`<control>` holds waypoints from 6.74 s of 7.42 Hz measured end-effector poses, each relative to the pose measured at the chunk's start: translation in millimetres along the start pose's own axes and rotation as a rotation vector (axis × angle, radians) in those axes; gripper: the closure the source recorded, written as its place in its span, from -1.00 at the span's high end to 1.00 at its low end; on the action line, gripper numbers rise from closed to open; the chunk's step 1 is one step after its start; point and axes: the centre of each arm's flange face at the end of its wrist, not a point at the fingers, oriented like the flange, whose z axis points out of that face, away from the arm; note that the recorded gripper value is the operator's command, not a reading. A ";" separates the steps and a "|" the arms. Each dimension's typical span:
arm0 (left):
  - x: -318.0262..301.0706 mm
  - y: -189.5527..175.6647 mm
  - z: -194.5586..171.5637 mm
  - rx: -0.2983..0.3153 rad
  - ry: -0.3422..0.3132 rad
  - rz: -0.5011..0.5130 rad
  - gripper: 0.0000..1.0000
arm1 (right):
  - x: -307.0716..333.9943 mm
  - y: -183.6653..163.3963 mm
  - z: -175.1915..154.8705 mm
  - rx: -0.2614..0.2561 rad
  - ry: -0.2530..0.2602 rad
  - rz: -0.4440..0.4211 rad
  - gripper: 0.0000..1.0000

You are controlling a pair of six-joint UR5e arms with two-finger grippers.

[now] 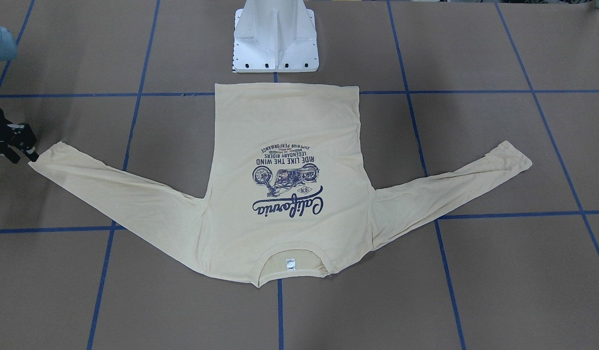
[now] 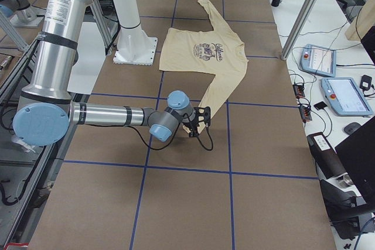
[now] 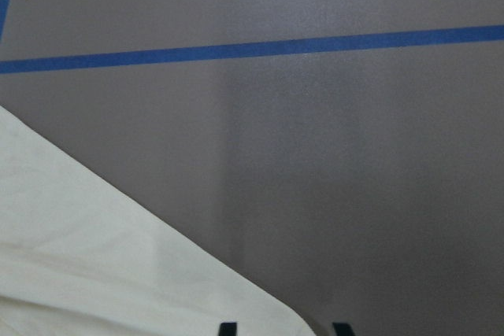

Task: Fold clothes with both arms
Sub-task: 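Lower the right gripper onto the sleeve cuff nearest it and grasp, then lift the held sleeve and fold it across the shirt front with right gripper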

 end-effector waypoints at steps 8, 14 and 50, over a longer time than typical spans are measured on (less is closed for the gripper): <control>0.4 -0.1 -0.3 0.001 0.001 0.000 1.00 | 9.2 13.7 21.3 -0.041 0.030 -0.003 -0.21; 0.2 0.6 -0.2 0.000 0.002 0.000 1.00 | 10.9 18.6 21.9 -0.046 0.037 0.004 -0.70; 30.8 -50.1 0.7 0.116 0.116 0.153 1.00 | -726.4 -197.9 -68.4 -0.010 0.104 0.439 0.99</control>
